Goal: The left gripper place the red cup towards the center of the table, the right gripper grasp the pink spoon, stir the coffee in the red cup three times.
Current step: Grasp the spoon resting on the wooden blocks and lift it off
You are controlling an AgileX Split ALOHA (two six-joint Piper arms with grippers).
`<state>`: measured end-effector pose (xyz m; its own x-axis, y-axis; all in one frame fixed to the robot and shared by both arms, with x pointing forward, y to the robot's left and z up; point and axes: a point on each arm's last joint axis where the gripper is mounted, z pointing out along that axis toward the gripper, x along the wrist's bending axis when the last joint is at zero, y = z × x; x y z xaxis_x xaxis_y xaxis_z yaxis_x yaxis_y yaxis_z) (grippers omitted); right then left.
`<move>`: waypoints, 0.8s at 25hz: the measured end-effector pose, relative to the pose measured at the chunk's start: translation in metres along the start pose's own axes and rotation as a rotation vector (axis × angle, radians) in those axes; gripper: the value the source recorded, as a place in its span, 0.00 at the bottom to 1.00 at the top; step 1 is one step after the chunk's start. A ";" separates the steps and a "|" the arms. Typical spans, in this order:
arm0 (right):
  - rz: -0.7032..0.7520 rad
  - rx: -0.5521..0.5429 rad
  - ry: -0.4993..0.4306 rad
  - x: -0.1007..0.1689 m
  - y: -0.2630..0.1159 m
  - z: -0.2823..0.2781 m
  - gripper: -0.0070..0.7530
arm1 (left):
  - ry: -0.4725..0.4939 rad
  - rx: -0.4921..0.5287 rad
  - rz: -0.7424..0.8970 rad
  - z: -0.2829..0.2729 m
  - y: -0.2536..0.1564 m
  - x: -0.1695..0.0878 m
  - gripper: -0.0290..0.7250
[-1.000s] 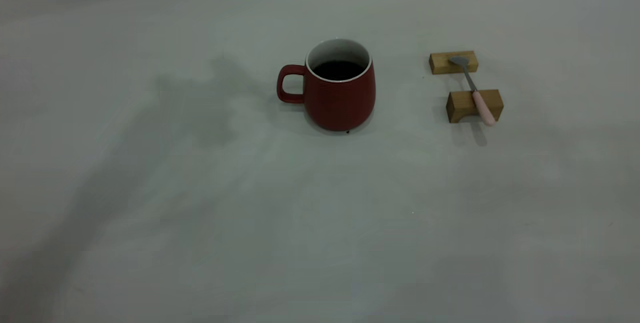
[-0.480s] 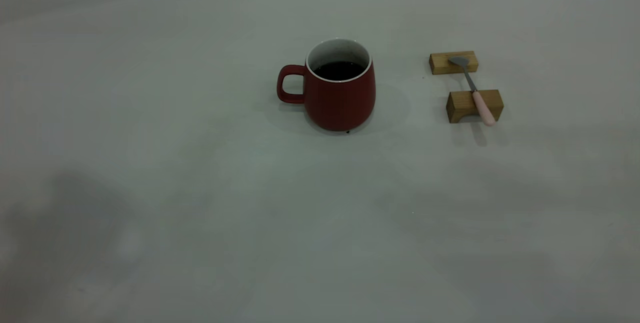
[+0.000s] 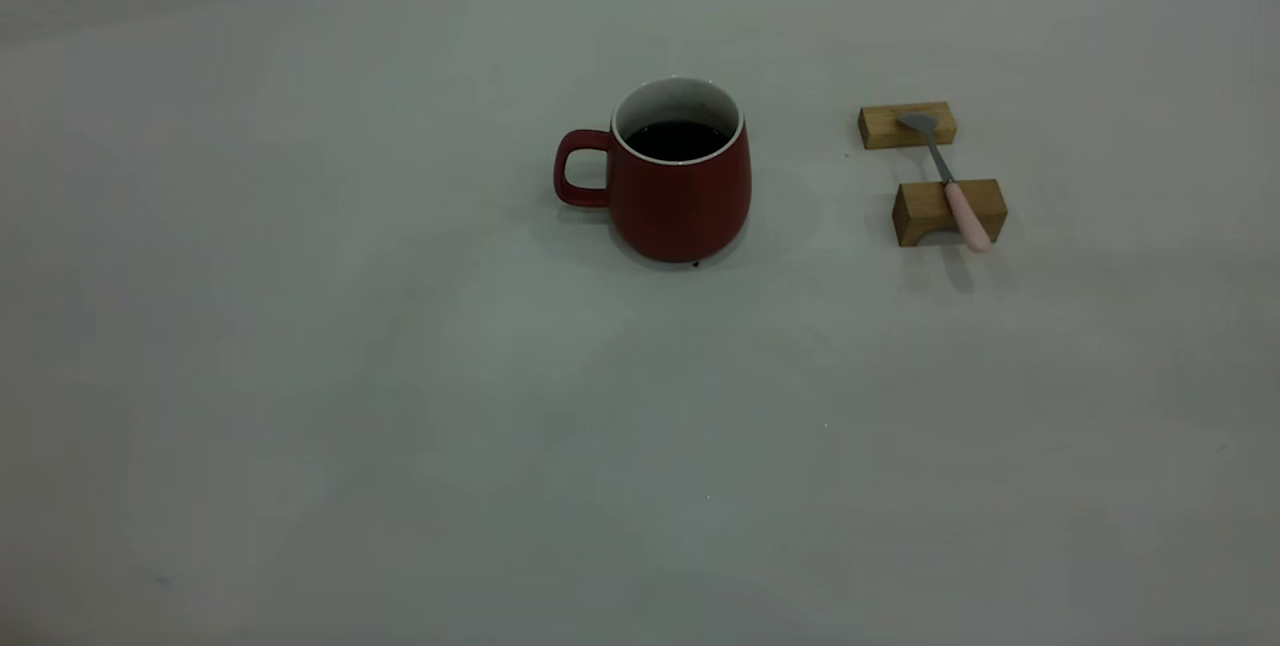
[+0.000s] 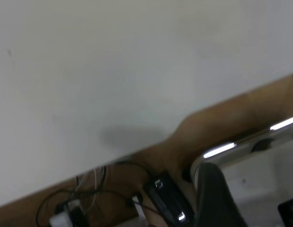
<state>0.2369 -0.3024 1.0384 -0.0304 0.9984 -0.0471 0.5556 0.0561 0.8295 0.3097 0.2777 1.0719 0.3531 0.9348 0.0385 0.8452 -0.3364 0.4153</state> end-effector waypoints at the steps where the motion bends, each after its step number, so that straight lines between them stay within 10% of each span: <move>1: 0.000 0.000 0.000 0.000 0.000 0.000 0.47 | 0.000 0.011 0.000 0.007 -0.010 0.000 0.68; 20: 0.008 0.000 0.018 0.002 0.000 0.000 0.47 | 0.015 -0.352 -0.033 0.004 -0.083 -0.001 0.68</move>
<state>0.2369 -0.3008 1.0383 -0.0403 0.9987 -0.0305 0.5558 0.0478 0.8299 0.2407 0.3045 1.0340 0.3199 0.9469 0.0316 0.6654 -0.2483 0.7040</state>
